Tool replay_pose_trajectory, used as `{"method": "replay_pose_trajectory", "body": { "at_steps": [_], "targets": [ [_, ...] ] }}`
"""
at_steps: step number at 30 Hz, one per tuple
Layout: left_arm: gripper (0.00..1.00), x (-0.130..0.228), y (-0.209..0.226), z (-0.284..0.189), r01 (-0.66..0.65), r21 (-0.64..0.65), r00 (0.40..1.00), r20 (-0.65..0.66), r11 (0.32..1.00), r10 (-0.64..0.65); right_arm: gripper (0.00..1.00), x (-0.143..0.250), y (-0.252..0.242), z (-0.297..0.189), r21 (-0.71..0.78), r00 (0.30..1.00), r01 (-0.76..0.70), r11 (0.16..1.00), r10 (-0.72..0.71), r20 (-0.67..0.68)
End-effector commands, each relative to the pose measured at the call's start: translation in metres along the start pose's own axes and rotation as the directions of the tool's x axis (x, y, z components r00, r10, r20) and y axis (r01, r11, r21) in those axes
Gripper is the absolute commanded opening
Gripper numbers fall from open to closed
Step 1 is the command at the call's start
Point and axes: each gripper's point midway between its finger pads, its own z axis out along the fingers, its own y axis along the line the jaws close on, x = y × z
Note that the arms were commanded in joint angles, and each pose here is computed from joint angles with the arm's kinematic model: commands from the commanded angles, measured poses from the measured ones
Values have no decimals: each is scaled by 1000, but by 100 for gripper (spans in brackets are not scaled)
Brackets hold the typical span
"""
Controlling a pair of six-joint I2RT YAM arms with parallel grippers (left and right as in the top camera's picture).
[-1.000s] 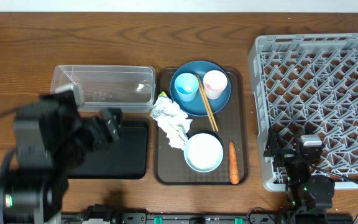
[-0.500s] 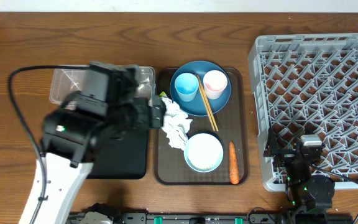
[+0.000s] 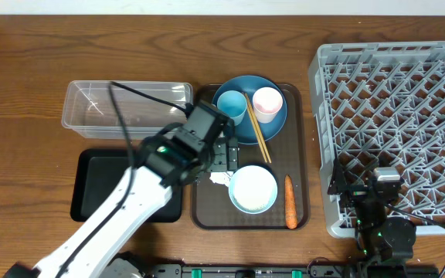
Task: Sort waste into correct bins and load items into the dishwasher rack
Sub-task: 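Close the left gripper on the white tissue on the brown tray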
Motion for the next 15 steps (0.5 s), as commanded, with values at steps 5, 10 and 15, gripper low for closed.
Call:
{"method": "replay_pose_trajectory", "body": {
  "at_steps": [5, 10, 15],
  "targets": [
    [87, 16, 16, 54, 64, -119, 993, -94, 991, -76, 99, 2, 0, 0, 1, 1000, 4, 1000, -4, -5],
    [87, 28, 25, 83, 61, -184, 982, -164, 981, -92, 99, 2, 0, 0, 1, 1000, 4, 1000, -4, -5],
    [87, 30, 26, 105, 57, -200, 979, -182, 978, -94, 99, 2, 0, 0, 1, 1000, 4, 1000, -4, -5]
  ]
}}
